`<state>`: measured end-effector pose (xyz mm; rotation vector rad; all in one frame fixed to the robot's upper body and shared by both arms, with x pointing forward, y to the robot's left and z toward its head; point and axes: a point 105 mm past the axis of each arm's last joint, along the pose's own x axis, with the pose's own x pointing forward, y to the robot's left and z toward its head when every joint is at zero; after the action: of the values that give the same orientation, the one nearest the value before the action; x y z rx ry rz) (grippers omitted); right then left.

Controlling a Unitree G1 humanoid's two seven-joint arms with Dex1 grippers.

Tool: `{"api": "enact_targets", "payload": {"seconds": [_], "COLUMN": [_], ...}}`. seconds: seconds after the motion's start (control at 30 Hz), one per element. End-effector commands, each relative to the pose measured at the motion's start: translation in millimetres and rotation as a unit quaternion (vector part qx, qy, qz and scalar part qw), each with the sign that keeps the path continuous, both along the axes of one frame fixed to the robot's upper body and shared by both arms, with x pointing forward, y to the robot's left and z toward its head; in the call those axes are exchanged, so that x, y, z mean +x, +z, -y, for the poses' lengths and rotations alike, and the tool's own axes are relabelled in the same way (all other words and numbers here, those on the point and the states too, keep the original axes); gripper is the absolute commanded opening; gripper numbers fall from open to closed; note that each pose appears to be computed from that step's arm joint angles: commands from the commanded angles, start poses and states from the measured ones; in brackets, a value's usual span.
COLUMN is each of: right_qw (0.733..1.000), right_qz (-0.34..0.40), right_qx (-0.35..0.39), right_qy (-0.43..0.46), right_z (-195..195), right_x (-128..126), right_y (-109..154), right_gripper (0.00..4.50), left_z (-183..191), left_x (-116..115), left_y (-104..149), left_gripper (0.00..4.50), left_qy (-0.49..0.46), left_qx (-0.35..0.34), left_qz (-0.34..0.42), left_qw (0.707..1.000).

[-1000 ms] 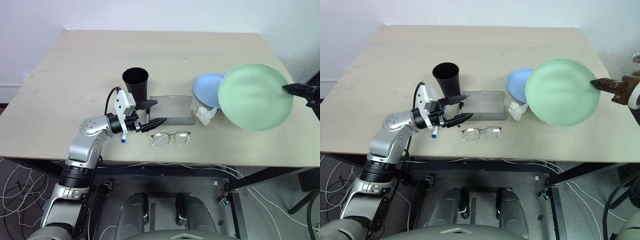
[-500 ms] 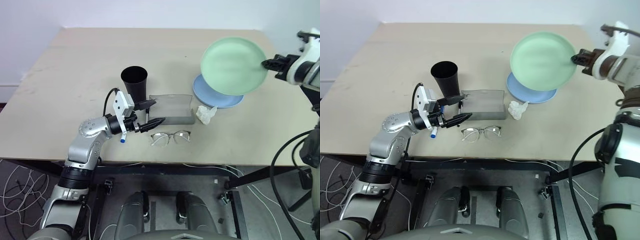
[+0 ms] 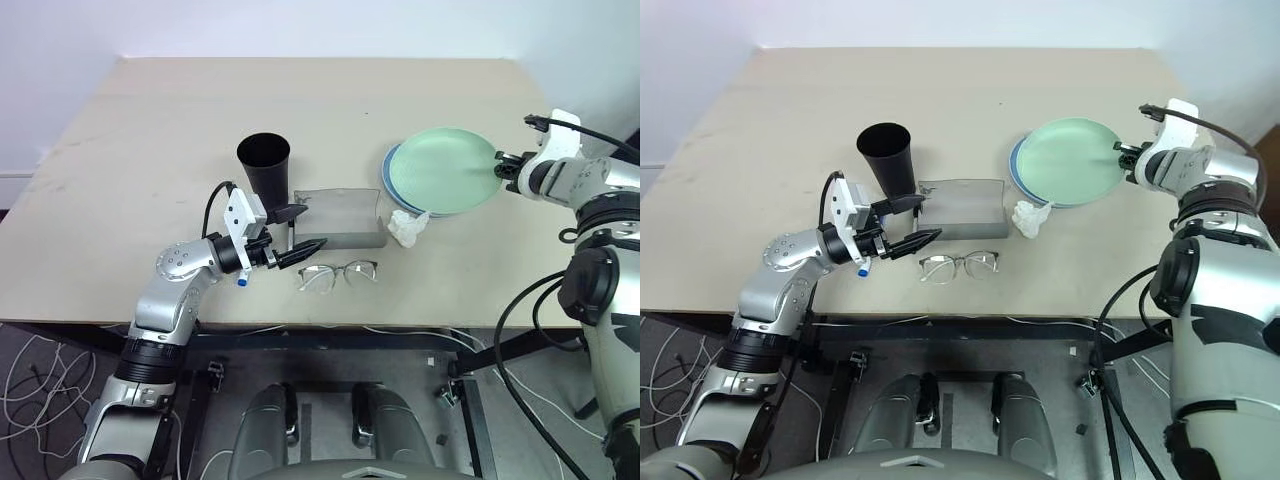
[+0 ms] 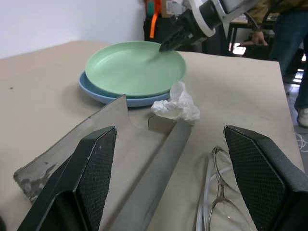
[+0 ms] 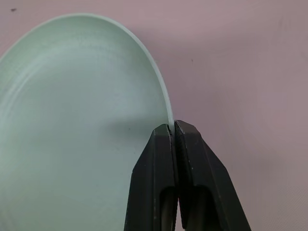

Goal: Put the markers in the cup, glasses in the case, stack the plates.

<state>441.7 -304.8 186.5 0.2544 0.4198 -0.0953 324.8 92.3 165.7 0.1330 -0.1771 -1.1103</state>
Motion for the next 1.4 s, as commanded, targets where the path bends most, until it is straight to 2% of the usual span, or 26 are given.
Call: {"api": "enact_targets", "payload": {"seconds": [0.03,0.6,0.63,0.67,0.77,0.93,0.97,1.0,1.07,1.13,1.23,1.33,1.4], "right_qw": [0.999,0.999,0.999,0.999,0.999,0.997,0.996,0.993,0.981,0.97,0.946,0.944,0.933], "right_qz": [0.037,0.05,0.049,0.048,0.051,0.064,0.073,0.082,0.115,0.124,0.122,0.091,0.081], "right_qx": [-0.005,0.007,0.003,-0.003,-0.011,-0.027,-0.044,-0.066,-0.114,-0.1,-0.104,-0.1,-0.094], "right_qy": [-0.011,0.009,0.011,0.012,0.013,0.028,0.037,0.051,0.109,0.185,0.283,0.301,0.337], "right_z": [-0.5,-25.1,-25.3,-25.0,-25.7,-29.1,-30.0,-31.4,-41.8,-58.9,-79.2,-82.3,-90.7], "right_x": [6.0,16.7,16.7,16.7,17.5,19.4,20.2,21.0,22.2,17.6,3.6,-8.6,-22.4], "right_y": [20.2,23.7,24.0,24.3,26.6,36.6,42.3,48.3,65.6,72.6,72.6,59.9,51.6], "right_gripper": [0.02,0.02,0.51,0.71,1.66,3.25,3.69,3.86,3.86,4.04,4.46,4.46,4.46], "left_z": [-3.1,-5.4,-5.6,-5.7,-6.5,-6.9,-7.0,-7.1,-7.3,-7.6,-9.2,-13.2,-16.5], "left_x": [-1.9,-1.2,-1.2,-1.2,-0.8,-1.1,-1.3,-1.5,-2.0,-2.9,-4.4,-5.3,-5.6], "left_y": [10.2,7.3,7.3,7.4,7.3,8.5,8.9,9.4,10.7,11.9,13.6,14.8,16.0], "left_gripper": [3.75,3.75,3.75,3.75,3.75,3.75,3.75,3.75,3.75,3.75,3.75,3.75,3.75], "left_qy": [0.004,0.011,0.011,0.011,0.013,0.012,0.011,0.011,0.011,0.011,0.012,0.017,0.022], "left_qx": [-0.005,-0.006,-0.006,-0.006,-0.004,-0.003,-0.003,-0.003,-0.003,-0.002,-0.001,0.001,0.001], "left_qz": [0.025,0.026,0.026,0.026,0.027,0.028,0.028,0.029,0.029,0.03,0.03,0.029,0.029], "left_qw": [1.0,1.0,1.0,1.0,1.0,1.0,1.0,1.0,1.0,0.999,0.999,0.999,0.999]}}
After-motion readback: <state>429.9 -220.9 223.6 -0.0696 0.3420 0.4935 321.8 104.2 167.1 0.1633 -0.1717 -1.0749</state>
